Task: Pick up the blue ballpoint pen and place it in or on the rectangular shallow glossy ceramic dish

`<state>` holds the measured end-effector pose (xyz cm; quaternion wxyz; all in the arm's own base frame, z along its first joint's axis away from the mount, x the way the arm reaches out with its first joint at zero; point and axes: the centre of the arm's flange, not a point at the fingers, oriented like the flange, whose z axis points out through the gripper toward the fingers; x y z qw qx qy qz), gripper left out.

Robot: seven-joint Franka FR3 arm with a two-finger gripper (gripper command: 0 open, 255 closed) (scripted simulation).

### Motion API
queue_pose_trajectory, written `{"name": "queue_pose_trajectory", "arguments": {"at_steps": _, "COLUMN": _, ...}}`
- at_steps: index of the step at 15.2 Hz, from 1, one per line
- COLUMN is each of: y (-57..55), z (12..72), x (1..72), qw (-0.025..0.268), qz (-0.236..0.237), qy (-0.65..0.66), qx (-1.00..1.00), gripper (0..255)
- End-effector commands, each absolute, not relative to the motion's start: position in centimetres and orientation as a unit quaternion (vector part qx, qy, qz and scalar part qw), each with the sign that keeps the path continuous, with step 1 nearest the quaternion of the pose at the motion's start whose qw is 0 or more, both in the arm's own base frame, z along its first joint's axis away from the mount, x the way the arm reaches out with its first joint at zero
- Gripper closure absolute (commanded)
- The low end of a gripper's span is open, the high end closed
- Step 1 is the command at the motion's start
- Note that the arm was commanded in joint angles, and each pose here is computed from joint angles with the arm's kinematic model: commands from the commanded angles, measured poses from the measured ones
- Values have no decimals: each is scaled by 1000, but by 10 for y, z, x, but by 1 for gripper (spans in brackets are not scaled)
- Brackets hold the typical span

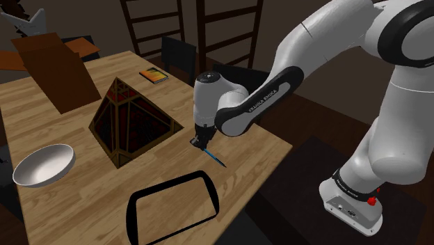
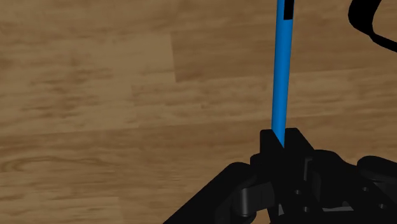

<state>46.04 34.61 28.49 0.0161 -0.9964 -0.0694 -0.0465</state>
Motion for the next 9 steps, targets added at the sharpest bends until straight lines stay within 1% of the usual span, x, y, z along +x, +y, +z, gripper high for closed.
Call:
{"name": "queue_pose_trajectory", "arguments": {"at_steps": 1, "y": 346, "z": 295, "x": 461, "qw": 16, "qz": -46, "qy": -69, "qx": -996, "gripper": 255}}
{"name": "queue_pose_trajectory", "arguments": {"at_steps": 9, "y": 346, "z": 338, "x": 461, "qw": 16, "qz": -46, "qy": -69, "qx": -996, "gripper": 255}}
